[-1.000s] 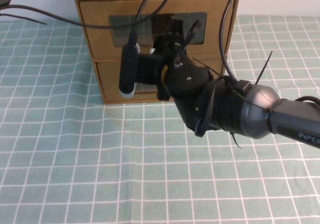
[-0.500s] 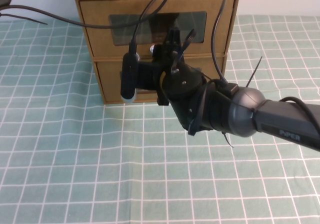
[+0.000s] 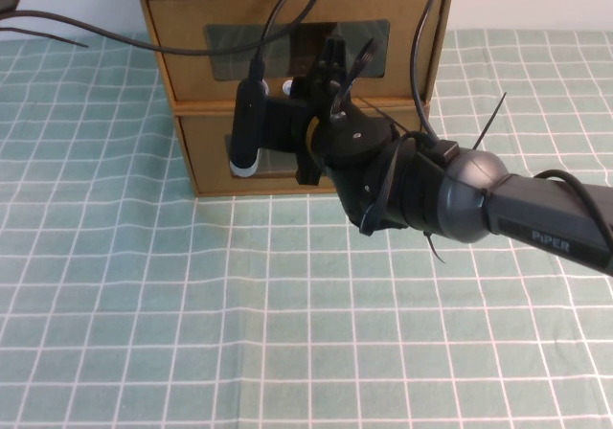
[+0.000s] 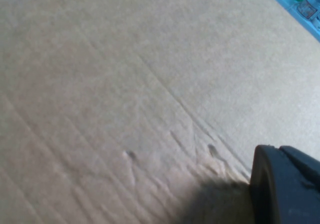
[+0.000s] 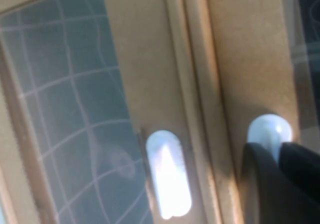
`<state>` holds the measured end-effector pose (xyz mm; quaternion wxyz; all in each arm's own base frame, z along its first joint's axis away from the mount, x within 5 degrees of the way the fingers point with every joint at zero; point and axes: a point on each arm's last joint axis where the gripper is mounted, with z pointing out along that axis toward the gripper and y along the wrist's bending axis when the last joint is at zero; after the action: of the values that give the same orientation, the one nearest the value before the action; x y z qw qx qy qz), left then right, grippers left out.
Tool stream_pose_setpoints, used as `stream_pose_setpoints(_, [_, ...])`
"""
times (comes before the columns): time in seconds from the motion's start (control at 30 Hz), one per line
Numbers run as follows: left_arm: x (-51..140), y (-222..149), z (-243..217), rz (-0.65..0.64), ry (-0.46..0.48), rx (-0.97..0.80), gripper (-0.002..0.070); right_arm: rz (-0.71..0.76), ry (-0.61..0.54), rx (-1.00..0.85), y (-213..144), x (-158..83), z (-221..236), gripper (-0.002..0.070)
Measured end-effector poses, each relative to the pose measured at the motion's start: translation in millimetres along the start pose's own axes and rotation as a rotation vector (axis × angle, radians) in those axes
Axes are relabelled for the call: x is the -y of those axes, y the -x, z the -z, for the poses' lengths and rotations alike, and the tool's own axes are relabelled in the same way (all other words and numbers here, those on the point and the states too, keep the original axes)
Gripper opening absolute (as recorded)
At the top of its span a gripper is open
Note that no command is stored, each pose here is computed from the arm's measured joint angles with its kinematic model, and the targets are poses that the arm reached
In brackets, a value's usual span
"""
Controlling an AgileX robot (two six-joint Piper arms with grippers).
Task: Open the shoe box
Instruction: 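Pull the top drawer of the cardboard box fully open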
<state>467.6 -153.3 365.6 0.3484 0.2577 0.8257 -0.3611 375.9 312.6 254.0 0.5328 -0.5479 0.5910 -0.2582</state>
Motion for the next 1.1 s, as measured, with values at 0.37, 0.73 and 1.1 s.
stream_pose_setpoints(0.37, [-1.5, -0.3, 0.7, 0.025, 0.024, -0.006, -0.0010, 0.017, 0.003, -0.003, -1.0, -0.1, -0.8, 0.0008])
stream_pose_setpoints(0.73, [-1.4, -0.5, 0.2, 0.044, 0.028, -0.009, -0.0009, 0.033, 0.028, -0.026, 2.7, -4.7, 9.6, 0.0008])
stream_pose_setpoints(1.1, [0.1, -1.4, -2.1, 0.039, 0.039, -0.020, -0.0010, 0.089, 0.072, -0.035, 2.3, -20.9, 38.9, 0.0009])
